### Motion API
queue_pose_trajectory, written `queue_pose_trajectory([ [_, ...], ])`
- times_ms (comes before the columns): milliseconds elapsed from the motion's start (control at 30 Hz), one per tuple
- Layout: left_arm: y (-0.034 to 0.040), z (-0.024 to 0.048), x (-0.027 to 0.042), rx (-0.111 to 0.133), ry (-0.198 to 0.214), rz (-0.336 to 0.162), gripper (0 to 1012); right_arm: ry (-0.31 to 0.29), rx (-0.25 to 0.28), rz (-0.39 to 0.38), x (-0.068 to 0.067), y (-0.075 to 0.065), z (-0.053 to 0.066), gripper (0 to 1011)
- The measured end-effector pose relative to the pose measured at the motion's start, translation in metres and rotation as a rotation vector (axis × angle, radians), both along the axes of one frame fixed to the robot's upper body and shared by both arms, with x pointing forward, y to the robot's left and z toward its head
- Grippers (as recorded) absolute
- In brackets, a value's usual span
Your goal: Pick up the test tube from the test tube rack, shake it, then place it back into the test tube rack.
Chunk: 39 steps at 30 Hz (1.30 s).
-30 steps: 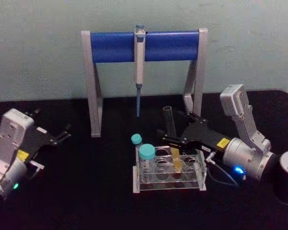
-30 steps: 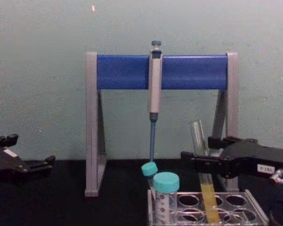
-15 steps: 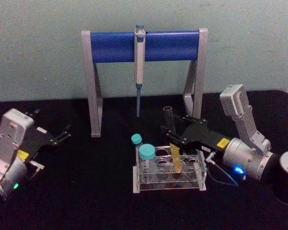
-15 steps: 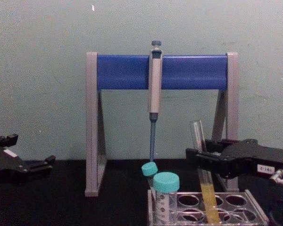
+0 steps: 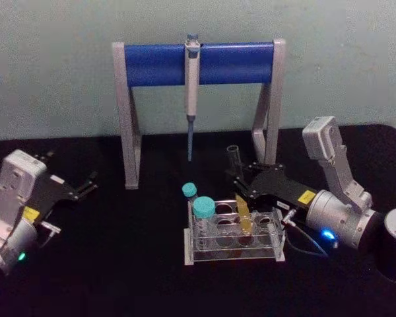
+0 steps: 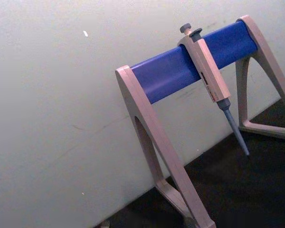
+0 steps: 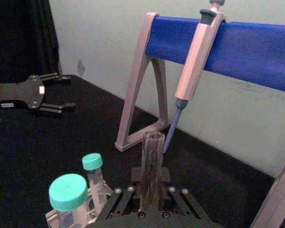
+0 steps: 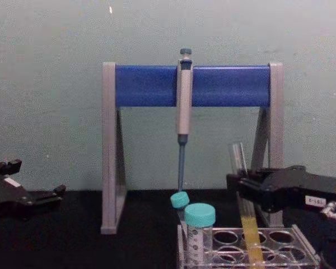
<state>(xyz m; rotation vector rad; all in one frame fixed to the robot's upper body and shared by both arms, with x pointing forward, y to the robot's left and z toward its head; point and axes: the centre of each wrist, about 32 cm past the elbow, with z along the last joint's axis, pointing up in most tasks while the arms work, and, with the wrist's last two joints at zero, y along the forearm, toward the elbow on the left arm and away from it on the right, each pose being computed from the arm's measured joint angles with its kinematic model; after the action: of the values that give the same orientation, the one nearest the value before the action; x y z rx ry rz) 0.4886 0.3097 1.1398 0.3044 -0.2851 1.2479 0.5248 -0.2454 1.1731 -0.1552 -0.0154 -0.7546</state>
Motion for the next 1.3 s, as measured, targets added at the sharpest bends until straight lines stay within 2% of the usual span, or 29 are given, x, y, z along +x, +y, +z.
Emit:
queue_pose_trajectory([
  [333,0.0,0.0,0.0,0.0,0.0,0.0,1001,-0.001,0.0,0.001,0.0,0.0,0.0,232],
  [467,0.0,0.0,0.0,0.0,0.0,0.0,1001,-0.013,0.006,0.023,0.0,-0.001,0.001,232],
  [800,0.0,0.0,0.0,0.0,0.0,0.0,1001,-0.074,0.038,0.039,-0.007,-0.005,0.013,230],
  [1000,0.0,0.0,0.0,0.0,0.0,0.0,1001,-0.133,0.098,0.028,-0.014,-0.009,0.021,232],
  [1133,0.0,0.0,0.0,0.0,0.0,0.0,1001,-0.233,0.176,-0.006,-0.022,-0.013,0.025,230],
  [1167,0.0,0.0,0.0,0.0,0.0,0.0,1001,-0.233,0.176,-0.006,-0.022,-0.013,0.025,230],
  [1300,0.0,0.0,0.0,0.0,0.0,0.0,1001,-0.298,0.221,-0.049,-0.027,-0.016,0.025,232],
])
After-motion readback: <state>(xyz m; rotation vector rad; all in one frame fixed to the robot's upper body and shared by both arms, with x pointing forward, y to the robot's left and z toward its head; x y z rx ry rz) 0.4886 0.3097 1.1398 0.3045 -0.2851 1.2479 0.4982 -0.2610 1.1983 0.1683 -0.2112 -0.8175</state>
